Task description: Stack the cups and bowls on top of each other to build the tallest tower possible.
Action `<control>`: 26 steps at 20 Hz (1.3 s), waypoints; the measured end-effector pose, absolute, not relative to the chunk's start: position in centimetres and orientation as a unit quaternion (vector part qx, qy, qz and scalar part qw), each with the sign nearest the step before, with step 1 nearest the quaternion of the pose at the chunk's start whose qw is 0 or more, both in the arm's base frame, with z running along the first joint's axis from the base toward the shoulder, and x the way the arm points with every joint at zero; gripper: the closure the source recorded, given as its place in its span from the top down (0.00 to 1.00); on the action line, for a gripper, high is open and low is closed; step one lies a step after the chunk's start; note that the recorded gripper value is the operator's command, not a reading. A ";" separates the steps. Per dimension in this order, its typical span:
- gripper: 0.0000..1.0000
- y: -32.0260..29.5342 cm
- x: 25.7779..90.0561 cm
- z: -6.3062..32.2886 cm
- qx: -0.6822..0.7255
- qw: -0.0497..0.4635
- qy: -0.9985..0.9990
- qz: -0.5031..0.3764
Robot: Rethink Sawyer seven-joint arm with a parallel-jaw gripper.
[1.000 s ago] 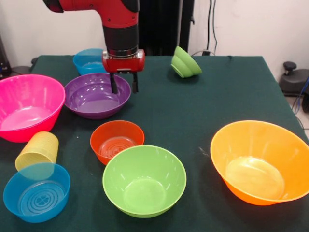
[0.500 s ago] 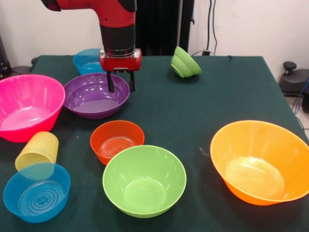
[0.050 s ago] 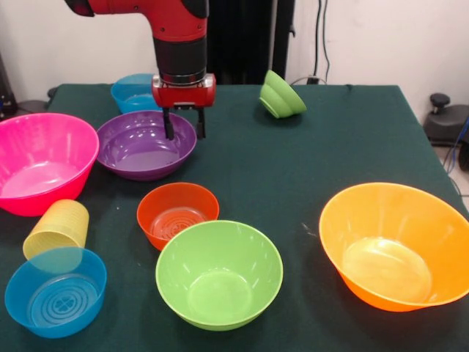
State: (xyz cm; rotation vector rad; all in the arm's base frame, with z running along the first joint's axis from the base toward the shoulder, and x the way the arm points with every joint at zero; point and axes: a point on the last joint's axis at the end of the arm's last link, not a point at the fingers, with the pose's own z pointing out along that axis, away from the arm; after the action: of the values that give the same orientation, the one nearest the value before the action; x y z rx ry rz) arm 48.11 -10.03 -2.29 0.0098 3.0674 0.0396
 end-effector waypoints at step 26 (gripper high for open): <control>1.00 -10.1 47.4 -2.4 -0.001 0.035 0.999 0.000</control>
State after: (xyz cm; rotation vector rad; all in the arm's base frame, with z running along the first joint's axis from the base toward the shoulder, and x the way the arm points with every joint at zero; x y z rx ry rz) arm 47.40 -10.13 -2.39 -0.0023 3.0723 0.0005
